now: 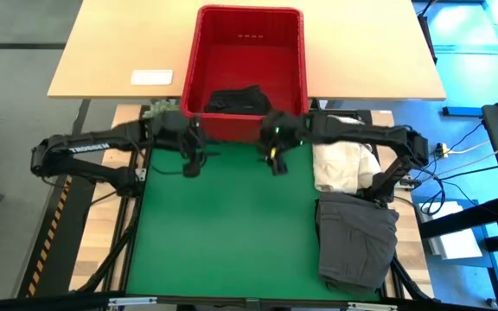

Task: Fold laundry
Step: Put the gray folded pants into the red bin

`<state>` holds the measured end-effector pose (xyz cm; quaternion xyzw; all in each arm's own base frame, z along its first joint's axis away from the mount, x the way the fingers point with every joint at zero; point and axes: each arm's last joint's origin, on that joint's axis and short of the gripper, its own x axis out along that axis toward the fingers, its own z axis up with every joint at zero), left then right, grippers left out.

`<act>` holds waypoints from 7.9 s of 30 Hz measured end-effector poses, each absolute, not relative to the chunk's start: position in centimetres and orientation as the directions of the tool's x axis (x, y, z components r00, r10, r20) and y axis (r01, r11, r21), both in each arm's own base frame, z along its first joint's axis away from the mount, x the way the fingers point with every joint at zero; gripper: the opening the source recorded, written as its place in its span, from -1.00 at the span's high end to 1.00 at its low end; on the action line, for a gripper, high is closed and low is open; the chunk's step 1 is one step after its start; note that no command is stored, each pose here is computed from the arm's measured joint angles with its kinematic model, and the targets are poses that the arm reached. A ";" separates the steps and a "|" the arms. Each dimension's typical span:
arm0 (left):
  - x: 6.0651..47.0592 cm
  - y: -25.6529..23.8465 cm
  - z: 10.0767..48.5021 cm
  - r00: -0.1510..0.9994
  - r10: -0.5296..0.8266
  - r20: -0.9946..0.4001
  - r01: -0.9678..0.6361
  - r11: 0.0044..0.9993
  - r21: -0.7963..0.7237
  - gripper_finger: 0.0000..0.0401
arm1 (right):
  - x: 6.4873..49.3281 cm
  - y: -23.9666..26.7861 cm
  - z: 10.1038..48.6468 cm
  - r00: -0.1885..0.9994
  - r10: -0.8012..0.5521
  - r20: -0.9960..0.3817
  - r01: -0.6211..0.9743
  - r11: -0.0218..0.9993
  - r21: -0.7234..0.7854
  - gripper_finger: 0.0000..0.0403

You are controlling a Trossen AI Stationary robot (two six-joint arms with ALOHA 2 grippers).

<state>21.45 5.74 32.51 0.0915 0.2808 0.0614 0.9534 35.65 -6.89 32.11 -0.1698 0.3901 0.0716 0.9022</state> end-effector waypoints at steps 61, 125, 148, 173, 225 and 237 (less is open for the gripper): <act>21.9 -2.8 23.2 0.891 0.063 -0.449 -0.012 0.993 0.114 0.26 | 22.8 12.8 30.4 -0.277 0.300 -0.913 0.051 0.953 0.298 1.00; 21.9 -2.7 23.2 0.891 0.085 -0.446 -0.040 0.993 0.109 0.26 | 21.9 9.8 19.7 -0.264 0.264 -0.928 0.102 0.964 0.245 1.00; 21.9 -2.7 23.2 0.891 0.085 -0.447 -0.041 0.993 0.108 0.26 | 21.3 14.4 32.4 -0.268 0.376 -0.887 0.137 0.926 0.351 1.00; 21.9 -2.7 23.2 0.891 0.081 -0.447 -0.038 0.994 0.104 0.26 | 15.5 18.7 20.6 -0.538 0.379 -0.753 0.281 0.923 0.264 1.00; 22.2 -2.8 23.9 0.922 0.076 -0.380 -0.013 0.986 0.166 0.26 | 28.4 10.3 17.7 0.377 0.376 -0.846 0.014 0.911 0.411 1.00; 22.2 -2.8 23.8 0.922 0.076 -0.381 -0.013 0.986 0.166 0.26 | 30.1 8.0 18.4 0.486 0.423 -0.765 -0.078 0.893 0.444 1.00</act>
